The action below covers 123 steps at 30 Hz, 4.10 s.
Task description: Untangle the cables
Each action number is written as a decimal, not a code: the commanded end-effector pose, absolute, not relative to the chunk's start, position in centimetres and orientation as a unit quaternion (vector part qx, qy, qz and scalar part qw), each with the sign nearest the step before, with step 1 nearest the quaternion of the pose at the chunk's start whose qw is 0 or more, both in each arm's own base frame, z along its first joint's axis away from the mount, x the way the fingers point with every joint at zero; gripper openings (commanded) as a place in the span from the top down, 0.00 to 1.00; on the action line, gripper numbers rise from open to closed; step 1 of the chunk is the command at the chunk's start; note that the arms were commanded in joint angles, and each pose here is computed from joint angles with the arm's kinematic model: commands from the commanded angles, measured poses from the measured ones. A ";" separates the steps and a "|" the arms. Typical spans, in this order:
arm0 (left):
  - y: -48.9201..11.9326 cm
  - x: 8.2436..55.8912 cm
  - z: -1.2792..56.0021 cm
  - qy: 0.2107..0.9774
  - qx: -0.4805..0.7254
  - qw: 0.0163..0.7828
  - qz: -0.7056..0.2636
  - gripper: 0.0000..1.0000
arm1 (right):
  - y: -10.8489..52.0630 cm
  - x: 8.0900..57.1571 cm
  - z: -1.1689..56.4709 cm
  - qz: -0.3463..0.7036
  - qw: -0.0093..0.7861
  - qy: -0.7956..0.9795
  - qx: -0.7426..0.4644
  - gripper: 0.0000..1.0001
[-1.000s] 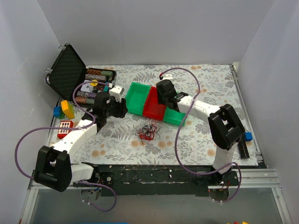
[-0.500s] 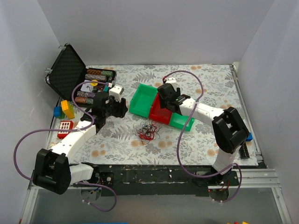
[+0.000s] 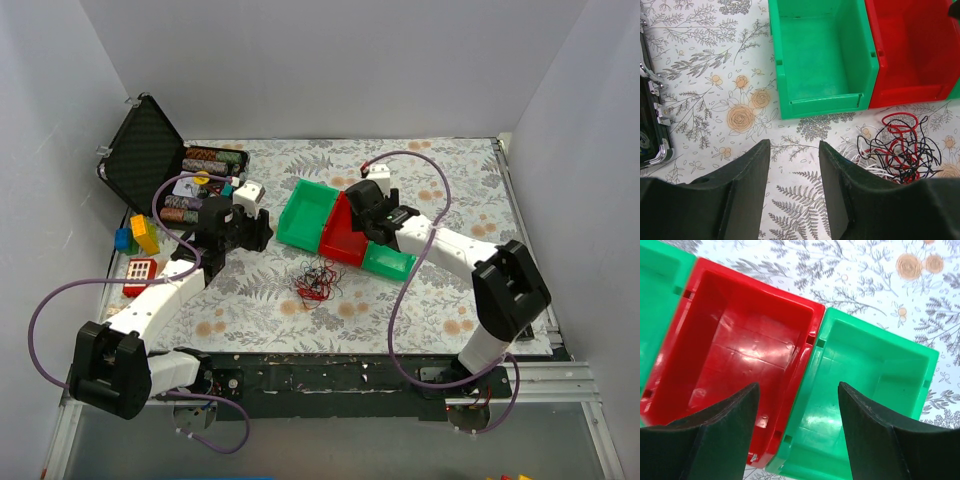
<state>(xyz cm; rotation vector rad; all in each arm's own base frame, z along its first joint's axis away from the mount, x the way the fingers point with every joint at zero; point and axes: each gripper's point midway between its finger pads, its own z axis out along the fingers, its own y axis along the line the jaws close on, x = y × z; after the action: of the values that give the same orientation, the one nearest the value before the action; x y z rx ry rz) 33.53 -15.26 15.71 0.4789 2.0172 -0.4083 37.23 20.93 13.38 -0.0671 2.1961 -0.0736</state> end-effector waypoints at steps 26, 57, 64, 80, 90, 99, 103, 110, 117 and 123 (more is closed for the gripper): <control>-16.2 29.5 15.4 0.803 0.281 0.484 -0.203 0.55 | 24.8 38.7 6.6 0.012 0.408 0.909 -0.083 0.60; -22.4 26.3 10.3 0.698 0.541 0.367 -0.292 0.52 | 28.3 30.2 15.0 0.261 0.463 0.821 -0.208 0.44; -23.0 26.3 9.3 0.691 0.555 0.364 -0.286 0.53 | 29.8 25.7 15.4 0.355 0.431 0.786 -0.265 0.32; -22.4 25.7 10.0 0.690 0.559 0.371 -0.273 1.00 | 34.2 22.3 13.9 0.479 0.323 0.748 -0.327 0.33; -22.8 25.2 14.8 0.701 0.506 0.404 -0.299 1.00 | 34.9 22.4 9.6 0.417 0.293 0.791 -0.338 0.62; -23.0 24.7 23.3 0.688 0.450 0.471 -0.321 1.00 | 31.6 21.5 6.7 0.340 0.298 0.830 -0.327 0.99; -22.7 24.6 28.2 0.672 0.428 0.514 -0.317 1.00 | 29.7 20.3 5.4 0.310 0.293 0.848 -0.314 0.99; -21.2 25.1 38.9 0.618 0.375 0.630 -0.284 1.00 | 26.8 18.5 4.2 0.253 0.289 0.876 -0.293 0.99; -18.9 25.5 51.4 0.520 0.313 0.759 -0.234 1.00 | 24.5 17.3 2.4 0.200 0.257 0.905 -0.274 0.99; -16.9 24.3 60.6 0.431 0.261 0.838 -0.211 1.00 | 23.1 15.9 1.0 0.166 0.229 0.921 -0.268 0.99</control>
<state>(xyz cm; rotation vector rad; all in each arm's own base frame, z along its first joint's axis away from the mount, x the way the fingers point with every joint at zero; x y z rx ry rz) 25.31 -18.80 53.99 0.6764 1.0719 -0.4984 16.92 24.80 2.30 -0.7605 2.4603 0.5576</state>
